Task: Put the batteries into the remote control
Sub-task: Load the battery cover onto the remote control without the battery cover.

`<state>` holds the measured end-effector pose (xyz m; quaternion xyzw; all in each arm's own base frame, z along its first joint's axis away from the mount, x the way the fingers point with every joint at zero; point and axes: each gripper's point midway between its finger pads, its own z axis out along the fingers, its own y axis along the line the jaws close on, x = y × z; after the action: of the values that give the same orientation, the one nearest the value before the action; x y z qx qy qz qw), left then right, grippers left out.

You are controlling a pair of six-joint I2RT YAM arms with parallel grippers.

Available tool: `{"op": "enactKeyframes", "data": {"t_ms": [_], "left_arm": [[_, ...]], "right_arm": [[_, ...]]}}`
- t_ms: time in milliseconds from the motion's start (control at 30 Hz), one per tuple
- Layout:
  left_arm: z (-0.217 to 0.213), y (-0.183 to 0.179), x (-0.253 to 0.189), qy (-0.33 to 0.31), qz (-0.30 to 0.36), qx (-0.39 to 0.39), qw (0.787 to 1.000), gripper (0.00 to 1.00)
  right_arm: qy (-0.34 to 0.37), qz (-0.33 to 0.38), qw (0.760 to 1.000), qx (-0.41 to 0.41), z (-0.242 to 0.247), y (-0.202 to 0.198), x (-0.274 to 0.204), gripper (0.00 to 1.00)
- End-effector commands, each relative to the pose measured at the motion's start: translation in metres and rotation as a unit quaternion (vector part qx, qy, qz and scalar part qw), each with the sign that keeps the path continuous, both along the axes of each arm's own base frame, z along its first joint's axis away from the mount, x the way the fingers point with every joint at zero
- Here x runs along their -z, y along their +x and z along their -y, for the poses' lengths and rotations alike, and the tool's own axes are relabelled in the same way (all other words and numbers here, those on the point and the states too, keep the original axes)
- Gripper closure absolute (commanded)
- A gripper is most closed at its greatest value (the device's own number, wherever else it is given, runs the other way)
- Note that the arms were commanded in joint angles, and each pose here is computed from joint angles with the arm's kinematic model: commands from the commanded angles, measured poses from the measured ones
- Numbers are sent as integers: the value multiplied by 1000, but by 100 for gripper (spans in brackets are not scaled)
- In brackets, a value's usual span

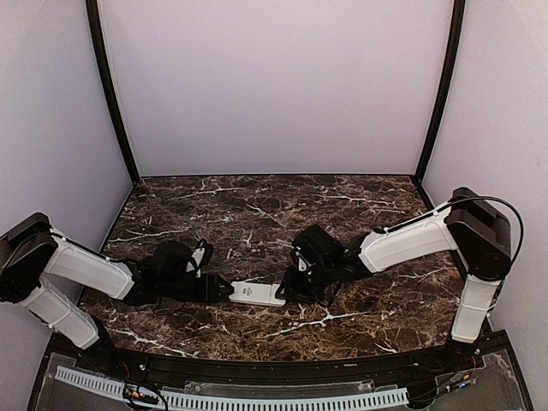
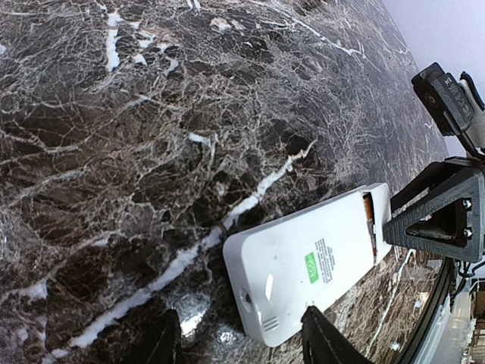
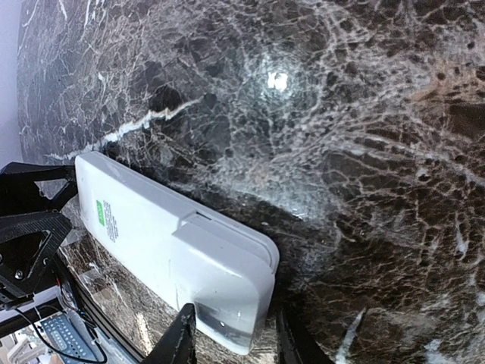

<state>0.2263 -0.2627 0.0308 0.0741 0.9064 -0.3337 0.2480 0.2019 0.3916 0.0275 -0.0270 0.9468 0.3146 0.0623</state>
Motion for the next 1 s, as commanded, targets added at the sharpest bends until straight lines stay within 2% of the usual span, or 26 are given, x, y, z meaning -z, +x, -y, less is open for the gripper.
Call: {"op": "enactKeyframes", "data": {"t_ms": [0,200,333,400,433,500,533,600,967], "left_arm": [[-2,-9,9,12,-19,10,1000,47],[-3,-9,8,11,-17,8,1000,47],[-4,-10,7,9,-15,9,1000,47],[-4,-9,7,9,-14,8,1000,47],[-4,-9,7,9,-14,9,1000,47],[-4,-10,7,9,-15,8,1000,47],[-4,-9,8,10,-15,8,1000,47],[-3,-9,8,10,-15,9,1000,47],[-5,-10,6,13,-12,7,1000,47]], "right_arm": [[-21,13,1000,-2,2,2,-5,64],[-33,47,998,-16,5,9,-31,56],[-50,66,996,-33,10,10,-50,54],[-58,76,995,-37,10,9,-56,59],[-53,82,994,-43,6,8,-60,67],[-19,87,994,-67,-9,3,-64,91],[3,84,993,-79,-17,0,-66,100],[25,77,993,-89,-28,-2,-64,100],[-8,76,994,-80,-28,6,-50,100]]}}
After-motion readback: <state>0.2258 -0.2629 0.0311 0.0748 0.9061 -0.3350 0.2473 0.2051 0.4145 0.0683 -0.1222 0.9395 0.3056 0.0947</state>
